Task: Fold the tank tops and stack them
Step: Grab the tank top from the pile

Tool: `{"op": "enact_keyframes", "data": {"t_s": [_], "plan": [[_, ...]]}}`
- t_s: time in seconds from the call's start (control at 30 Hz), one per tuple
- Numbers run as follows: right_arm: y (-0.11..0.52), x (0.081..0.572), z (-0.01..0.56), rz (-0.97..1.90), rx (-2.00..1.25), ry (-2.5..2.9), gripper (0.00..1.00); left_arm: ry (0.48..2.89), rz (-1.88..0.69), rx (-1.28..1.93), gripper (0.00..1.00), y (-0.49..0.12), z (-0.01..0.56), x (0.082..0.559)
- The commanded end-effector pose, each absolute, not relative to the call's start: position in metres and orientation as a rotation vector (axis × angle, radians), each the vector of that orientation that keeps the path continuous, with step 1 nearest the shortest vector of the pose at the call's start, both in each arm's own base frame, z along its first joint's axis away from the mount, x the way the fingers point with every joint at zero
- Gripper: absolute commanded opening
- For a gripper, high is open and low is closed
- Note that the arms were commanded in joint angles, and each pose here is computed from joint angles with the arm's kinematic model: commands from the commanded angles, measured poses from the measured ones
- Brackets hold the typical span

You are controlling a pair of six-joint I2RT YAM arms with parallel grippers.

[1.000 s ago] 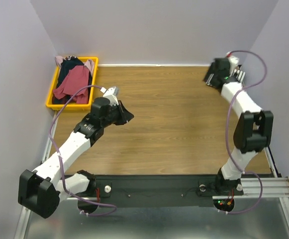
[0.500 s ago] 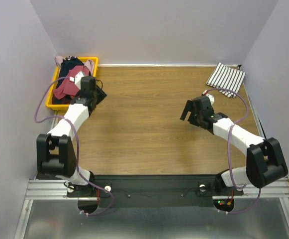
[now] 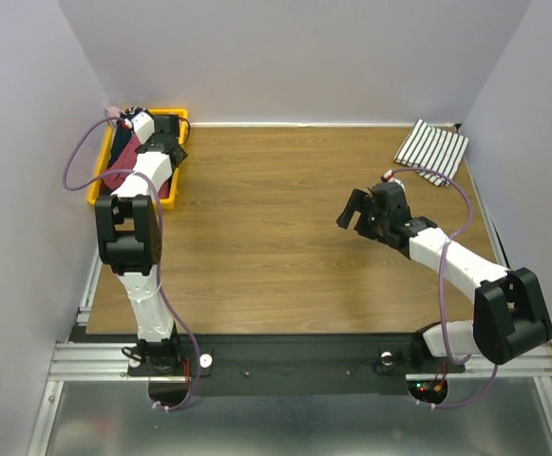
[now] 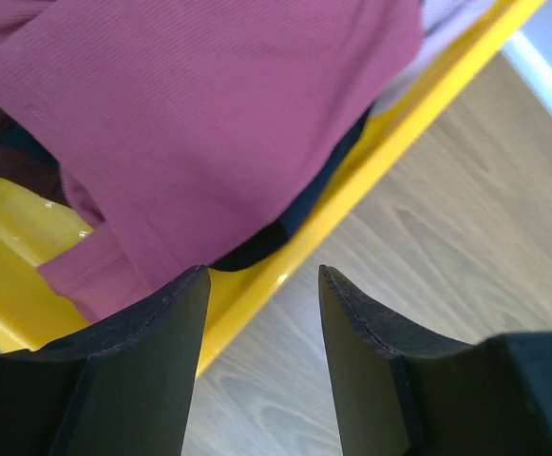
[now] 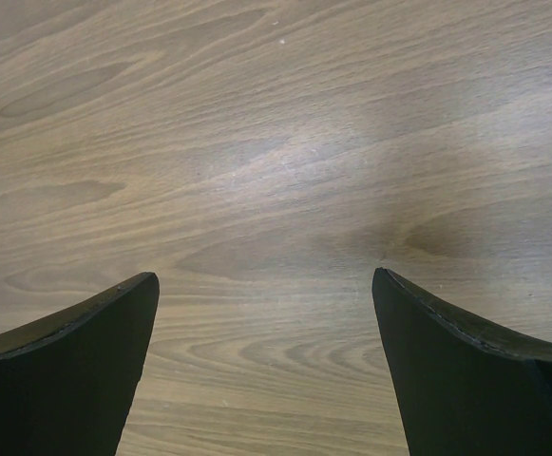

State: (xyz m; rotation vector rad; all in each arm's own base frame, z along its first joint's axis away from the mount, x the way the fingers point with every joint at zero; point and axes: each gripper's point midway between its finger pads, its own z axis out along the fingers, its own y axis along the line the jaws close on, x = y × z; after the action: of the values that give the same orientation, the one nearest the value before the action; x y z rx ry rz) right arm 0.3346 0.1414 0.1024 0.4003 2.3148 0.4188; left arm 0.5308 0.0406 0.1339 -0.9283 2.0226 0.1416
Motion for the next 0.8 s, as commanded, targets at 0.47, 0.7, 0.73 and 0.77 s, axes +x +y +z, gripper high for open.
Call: {"op": "enact_keyframes", "data": {"t_s": [0.47, 0.7, 0.73, 0.77], "plan": [[0.151, 0.332, 0.103, 0.483, 0.358, 2.3, 1.0, 2.052, 0.403, -0.924, 0.57, 0.076, 0.113, 0.531], [0.15, 0.332, 0.103, 0.479, 0.36, 2.297, 1.0, 2.011, 0.422, -0.975, 0.14, 0.094, 0.126, 0.529], [0.15, 0.332, 0.103, 0.479, 0.36, 2.297, 1.0, 2.003, 0.422, -0.977, 0.08, 0.095, 0.13, 0.529], [0.15, 0.332, 0.103, 0.48, 0.358, 2.298, 1.0, 1.993, 0.414, -0.98, 0.0, 0.096, 0.137, 0.53]]}}
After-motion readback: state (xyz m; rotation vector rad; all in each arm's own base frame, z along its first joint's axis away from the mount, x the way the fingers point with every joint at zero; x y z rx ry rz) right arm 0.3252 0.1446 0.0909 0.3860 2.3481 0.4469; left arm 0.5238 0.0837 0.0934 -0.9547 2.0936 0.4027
